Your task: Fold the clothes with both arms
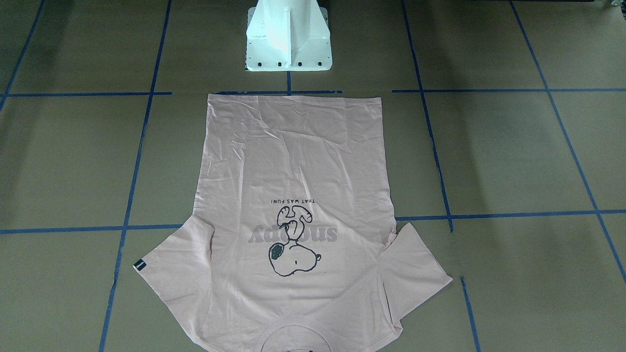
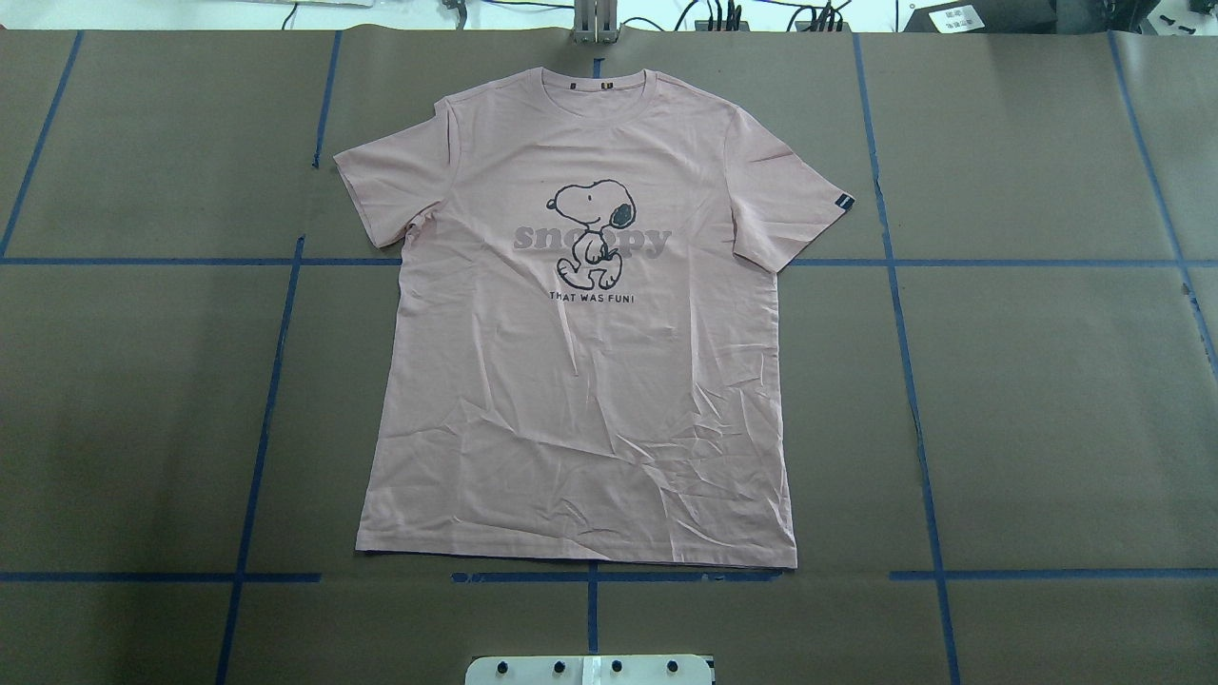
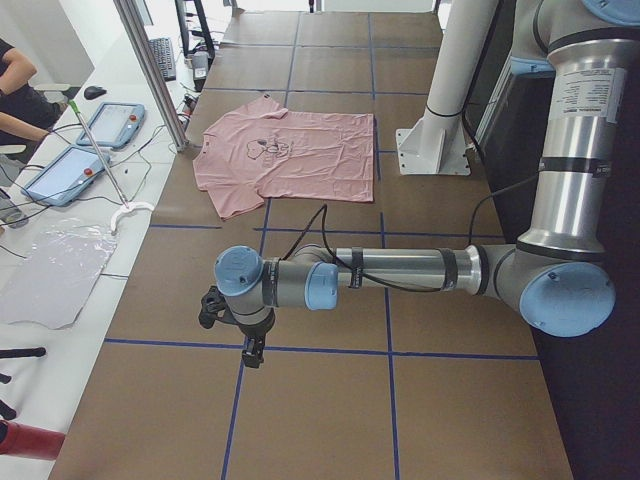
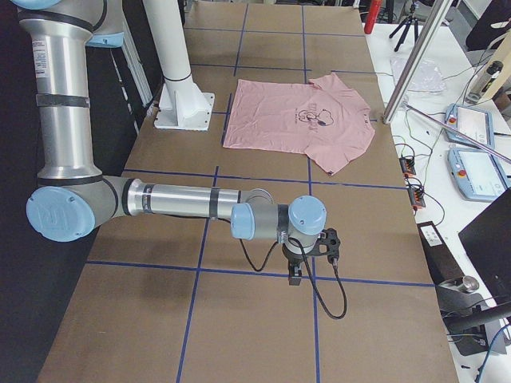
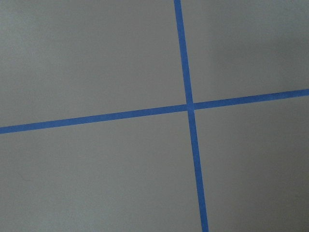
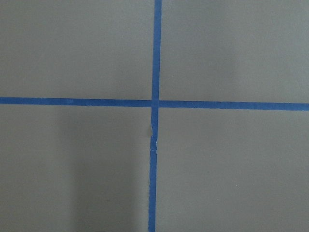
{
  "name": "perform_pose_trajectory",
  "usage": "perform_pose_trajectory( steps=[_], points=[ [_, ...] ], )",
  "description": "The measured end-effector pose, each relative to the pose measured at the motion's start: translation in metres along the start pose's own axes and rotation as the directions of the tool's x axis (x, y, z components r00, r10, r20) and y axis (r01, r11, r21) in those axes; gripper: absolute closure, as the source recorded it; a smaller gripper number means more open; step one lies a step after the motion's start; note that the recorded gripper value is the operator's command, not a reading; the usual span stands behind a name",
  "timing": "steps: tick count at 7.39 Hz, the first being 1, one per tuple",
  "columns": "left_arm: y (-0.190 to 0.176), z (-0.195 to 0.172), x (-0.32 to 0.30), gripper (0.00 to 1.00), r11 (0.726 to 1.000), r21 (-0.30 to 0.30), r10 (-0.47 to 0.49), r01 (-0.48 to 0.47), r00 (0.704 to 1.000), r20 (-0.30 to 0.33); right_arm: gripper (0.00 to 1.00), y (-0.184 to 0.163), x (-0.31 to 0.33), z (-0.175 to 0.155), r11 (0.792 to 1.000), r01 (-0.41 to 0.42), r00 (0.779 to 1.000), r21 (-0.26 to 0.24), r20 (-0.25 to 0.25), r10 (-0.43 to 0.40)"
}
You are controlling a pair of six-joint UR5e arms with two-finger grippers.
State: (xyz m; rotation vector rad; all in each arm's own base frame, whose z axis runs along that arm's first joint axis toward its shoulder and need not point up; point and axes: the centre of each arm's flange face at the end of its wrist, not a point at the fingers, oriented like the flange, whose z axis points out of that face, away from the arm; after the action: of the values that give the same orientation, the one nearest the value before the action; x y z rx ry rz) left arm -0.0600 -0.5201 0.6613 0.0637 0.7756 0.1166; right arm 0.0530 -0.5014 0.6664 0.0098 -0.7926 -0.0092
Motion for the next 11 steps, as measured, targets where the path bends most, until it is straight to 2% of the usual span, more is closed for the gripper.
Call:
perform_pose_trajectory(
  steps=[3,4,5,6,8,9,10,11],
  points=[
    [-0.003,-0.004,0.004,0.0,1.0,0.008,0.006,-0.006,1.0,-0.001,0.0,-0.006,-0.007,-0.006,1.0,0.016,1.0,0.015,-0.001,-0.016],
    [-0.011,-0.01,0.01,0.0,1.0,0.02,0.017,-0.017,1.0,0.0,0.0,-0.016,-0.021,-0.011,0.998,0.049,0.999,0.03,0.0,-0.049],
    [-0.03,-0.024,0.023,0.0,0.998,0.049,0.044,-0.044,0.999,0.003,0.0,-0.037,-0.055,-0.009,0.989,0.136,0.991,0.051,-0.002,-0.136],
    [-0.056,-0.044,0.043,0.0,0.991,0.097,0.093,-0.093,0.996,0.01,0.0,-0.064,-0.104,0.0,0.965,0.248,0.969,0.081,-0.006,-0.248],
    [-0.087,-0.069,0.078,0.0,0.956,0.204,0.219,-0.21,0.975,-0.024,0.0,-0.114,-0.179,0.0,0.925,0.352,0.936,0.145,-0.035,-0.35],
    [-0.092,-0.063,0.088,0.0,0.925,0.257,0.298,-0.278,0.954,-0.042,0.0,-0.135,-0.219,-0.002,0.915,0.369,0.929,0.166,-0.04,-0.367],
    [-0.095,-0.053,0.097,0.0,0.895,0.298,0.361,-0.332,0.931,-0.047,0.0,-0.15,-0.267,0.003,0.919,0.353,0.935,0.175,-0.035,-0.353],
    [-0.096,-0.048,0.102,0.0,0.881,0.319,0.384,-0.35,0.922,-0.048,0.0,-0.159,-0.312,0.01,0.93,0.318,0.947,0.183,-0.024,-0.319]
  ],
)
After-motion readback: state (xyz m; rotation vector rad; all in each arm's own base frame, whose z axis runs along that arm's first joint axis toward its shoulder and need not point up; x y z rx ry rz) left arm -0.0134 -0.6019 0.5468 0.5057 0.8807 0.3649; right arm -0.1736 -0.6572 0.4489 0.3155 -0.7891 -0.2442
